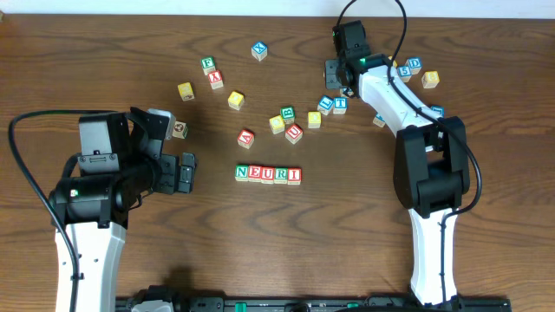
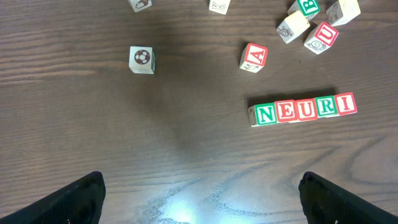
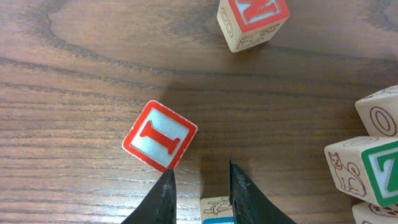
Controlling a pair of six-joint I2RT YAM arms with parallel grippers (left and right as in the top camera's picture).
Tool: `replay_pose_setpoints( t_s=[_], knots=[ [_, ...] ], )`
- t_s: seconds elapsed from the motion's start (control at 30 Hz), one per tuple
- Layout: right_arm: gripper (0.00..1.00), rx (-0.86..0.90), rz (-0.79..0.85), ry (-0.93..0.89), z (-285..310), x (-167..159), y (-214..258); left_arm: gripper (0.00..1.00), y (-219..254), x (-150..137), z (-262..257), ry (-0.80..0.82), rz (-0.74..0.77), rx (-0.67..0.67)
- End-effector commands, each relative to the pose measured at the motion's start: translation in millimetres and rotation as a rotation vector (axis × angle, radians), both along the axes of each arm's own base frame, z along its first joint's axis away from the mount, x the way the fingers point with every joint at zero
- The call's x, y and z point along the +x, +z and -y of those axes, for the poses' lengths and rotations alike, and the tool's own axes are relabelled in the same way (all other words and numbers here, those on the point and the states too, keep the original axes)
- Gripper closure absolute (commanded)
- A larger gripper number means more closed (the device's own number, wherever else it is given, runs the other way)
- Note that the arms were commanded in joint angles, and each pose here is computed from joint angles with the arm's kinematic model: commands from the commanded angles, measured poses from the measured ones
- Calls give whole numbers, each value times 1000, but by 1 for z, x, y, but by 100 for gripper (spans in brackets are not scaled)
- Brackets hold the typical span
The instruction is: Spell out NEURIPS
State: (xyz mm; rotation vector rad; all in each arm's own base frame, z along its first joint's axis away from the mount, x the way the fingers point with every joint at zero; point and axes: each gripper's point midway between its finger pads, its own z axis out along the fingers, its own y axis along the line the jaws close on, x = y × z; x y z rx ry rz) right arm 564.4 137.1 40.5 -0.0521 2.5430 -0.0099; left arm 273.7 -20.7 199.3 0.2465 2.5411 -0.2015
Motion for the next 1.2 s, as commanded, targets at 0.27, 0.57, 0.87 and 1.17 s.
replay_pose_setpoints(
  t_s=[0.27,0.57,0.87,1.17],
  knots=[
    [84,-51,-85,9,13,-14,-15,2,10,2,1,-12,29,-1],
    [89,-65,-134,8,16,-25,-20,2,10,2,1,-12,30,-1],
    [96,-131,-223,-11,30,-46,-29,2,10,2,1,-12,29,-2],
    [99,-142,-306,-25,34,-66,-35,2,10,2,1,-12,29,-1]
  ],
)
